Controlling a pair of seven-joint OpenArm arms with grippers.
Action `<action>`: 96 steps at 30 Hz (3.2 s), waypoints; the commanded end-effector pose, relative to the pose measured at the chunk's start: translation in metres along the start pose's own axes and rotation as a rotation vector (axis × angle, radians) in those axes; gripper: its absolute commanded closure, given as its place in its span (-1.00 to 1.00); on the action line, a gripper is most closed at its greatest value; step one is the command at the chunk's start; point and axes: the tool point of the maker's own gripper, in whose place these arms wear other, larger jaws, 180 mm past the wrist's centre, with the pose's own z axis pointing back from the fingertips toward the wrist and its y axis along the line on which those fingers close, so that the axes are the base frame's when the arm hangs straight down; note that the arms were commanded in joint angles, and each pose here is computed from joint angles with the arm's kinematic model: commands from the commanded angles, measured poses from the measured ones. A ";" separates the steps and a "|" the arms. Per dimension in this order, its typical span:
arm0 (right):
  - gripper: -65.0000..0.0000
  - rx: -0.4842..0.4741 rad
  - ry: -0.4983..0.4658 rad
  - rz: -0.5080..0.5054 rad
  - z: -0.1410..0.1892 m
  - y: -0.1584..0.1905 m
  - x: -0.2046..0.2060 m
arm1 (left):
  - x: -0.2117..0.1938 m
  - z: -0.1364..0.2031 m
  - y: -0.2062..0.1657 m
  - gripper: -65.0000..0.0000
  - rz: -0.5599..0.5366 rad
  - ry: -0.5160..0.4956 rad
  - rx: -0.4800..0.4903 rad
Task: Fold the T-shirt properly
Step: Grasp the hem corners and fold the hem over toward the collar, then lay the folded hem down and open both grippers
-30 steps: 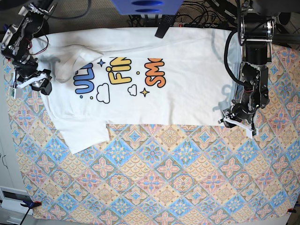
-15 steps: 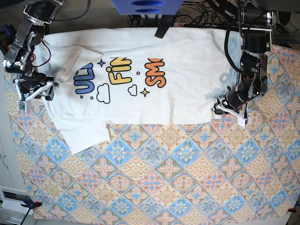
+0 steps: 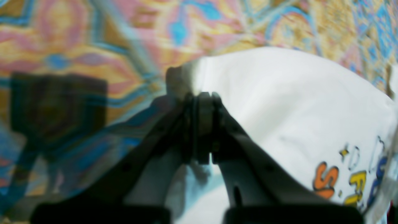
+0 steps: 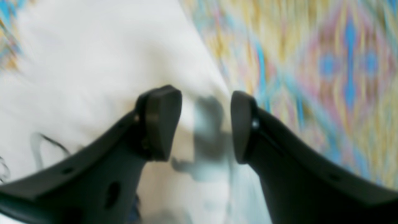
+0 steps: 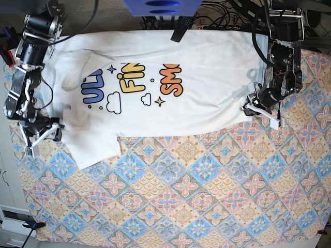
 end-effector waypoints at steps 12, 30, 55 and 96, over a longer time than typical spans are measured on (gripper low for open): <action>0.12 -0.004 0.027 0.051 -0.037 -0.020 0.011 | 0.014 0.015 0.019 1.00 0.017 -0.052 0.031; 0.13 0.018 0.134 0.104 -0.056 -0.011 -0.032 | 0.016 0.014 0.018 1.00 0.016 -0.056 0.029; 0.99 0.149 -0.070 0.110 -0.037 0.003 0.028 | 0.113 0.019 -0.041 1.00 -0.055 -0.254 -0.082; 0.98 0.031 0.065 0.331 0.068 -0.022 -0.072 | -0.021 0.075 0.032 1.00 -0.092 -0.043 0.071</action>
